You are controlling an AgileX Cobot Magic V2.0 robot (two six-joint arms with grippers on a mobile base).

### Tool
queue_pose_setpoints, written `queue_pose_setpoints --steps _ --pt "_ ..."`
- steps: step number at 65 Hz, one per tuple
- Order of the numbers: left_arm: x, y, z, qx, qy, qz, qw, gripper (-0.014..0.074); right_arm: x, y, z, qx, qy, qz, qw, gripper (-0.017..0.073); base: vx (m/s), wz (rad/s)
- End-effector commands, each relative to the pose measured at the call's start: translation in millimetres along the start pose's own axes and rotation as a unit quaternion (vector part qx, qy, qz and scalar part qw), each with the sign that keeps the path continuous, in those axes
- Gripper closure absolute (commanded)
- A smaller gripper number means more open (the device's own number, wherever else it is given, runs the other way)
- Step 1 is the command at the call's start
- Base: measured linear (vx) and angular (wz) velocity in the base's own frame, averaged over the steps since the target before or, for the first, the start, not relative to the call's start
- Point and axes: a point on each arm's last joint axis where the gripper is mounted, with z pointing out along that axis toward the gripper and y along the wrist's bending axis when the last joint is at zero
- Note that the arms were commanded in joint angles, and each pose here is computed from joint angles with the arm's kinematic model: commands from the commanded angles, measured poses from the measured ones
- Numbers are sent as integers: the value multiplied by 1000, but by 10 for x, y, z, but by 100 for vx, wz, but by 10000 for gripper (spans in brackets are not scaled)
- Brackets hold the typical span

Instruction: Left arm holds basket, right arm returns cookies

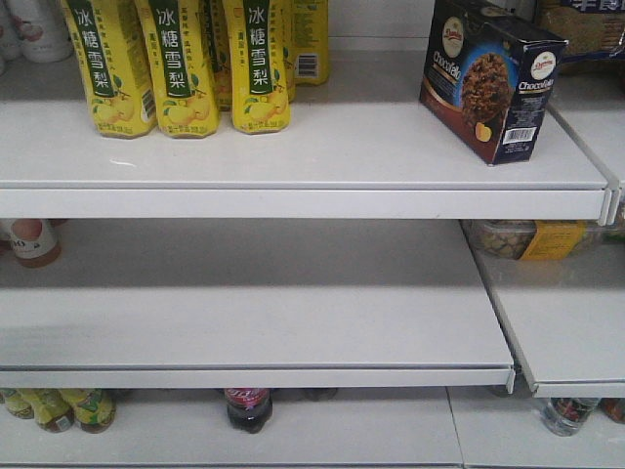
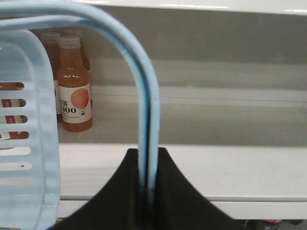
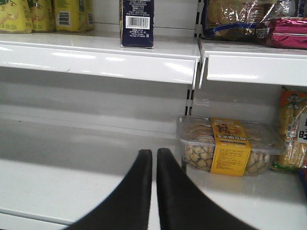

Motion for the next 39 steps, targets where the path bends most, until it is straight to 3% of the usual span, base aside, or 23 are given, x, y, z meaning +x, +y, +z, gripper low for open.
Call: queue_pose_setpoints --steps 1,39 --pt "-195 -16 -46 4 -73 17 997 596 -142 7 -21 -5 -45 -7 999 565 0 0" --pt "-198 -16 -46 4 -73 17 997 596 -142 7 -21 -5 -45 -7 999 565 0 0"
